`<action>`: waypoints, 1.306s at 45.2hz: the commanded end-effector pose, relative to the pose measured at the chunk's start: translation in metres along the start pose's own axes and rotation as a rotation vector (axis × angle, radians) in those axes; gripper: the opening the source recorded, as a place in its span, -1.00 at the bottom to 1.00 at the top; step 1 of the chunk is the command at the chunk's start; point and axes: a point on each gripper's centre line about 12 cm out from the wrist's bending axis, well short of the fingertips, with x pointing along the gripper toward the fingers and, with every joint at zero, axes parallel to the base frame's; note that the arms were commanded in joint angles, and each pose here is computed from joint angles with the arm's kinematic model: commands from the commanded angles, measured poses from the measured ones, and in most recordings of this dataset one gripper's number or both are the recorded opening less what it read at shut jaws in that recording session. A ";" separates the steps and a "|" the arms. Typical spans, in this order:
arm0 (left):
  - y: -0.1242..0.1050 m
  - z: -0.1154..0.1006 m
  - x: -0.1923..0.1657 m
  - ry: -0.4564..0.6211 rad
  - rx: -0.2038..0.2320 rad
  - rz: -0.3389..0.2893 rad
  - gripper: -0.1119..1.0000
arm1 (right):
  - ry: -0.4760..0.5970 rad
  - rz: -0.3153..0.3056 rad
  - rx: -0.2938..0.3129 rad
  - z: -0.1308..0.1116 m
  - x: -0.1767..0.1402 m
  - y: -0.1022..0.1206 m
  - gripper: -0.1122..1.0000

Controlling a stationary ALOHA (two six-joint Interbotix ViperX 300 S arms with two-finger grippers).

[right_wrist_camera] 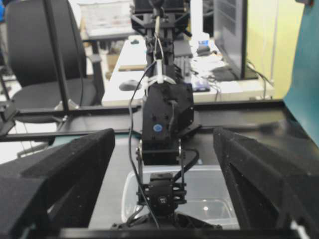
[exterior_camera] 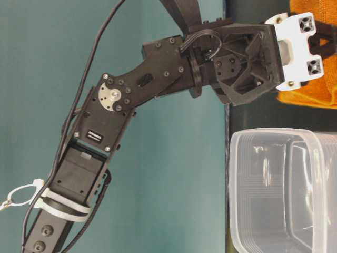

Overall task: Place the orange towel into the container with the left arm.
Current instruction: 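Lower the left gripper onto the orange towel and close on it, then lift the towel and carry it left over the clear container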

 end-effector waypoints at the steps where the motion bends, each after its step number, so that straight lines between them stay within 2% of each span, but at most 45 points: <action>1: 0.004 0.016 -0.032 -0.071 0.015 0.014 -0.70 | -0.023 0.002 -0.001 0.008 0.001 0.000 0.59; 9: 0.009 0.034 -0.096 -0.145 0.024 0.028 -0.69 | -0.023 0.002 -0.001 0.008 0.001 0.000 0.59; 14: 0.010 0.035 -0.150 -0.161 0.024 0.032 -0.69 | -0.025 0.002 -0.001 0.008 0.000 0.000 0.59; 19: 0.013 0.022 -0.201 -0.147 0.013 0.034 -0.69 | -0.021 0.002 -0.001 0.008 0.001 0.000 0.59; 24: 0.016 0.000 -0.230 -0.098 -0.001 0.033 -0.69 | -0.023 0.002 0.000 0.008 0.000 0.000 0.59; 33: 0.016 -0.049 -0.229 -0.012 -0.020 0.026 -0.70 | -0.024 0.002 0.009 0.008 0.001 0.000 0.59; 41: 0.017 -0.083 -0.220 -0.032 -0.027 0.034 -0.69 | -0.044 0.002 0.011 0.010 0.001 0.000 0.59; 44: 0.018 -0.093 -0.214 -0.042 -0.041 0.038 -0.69 | -0.044 0.002 0.011 0.009 0.002 0.000 0.59; 50: 0.016 -0.105 -0.204 -0.040 -0.036 0.038 -0.69 | -0.038 0.002 0.011 0.008 0.002 0.000 0.59; 59: 0.014 -0.108 -0.197 -0.032 -0.028 0.034 -0.69 | -0.043 0.002 0.011 0.008 0.002 0.000 0.59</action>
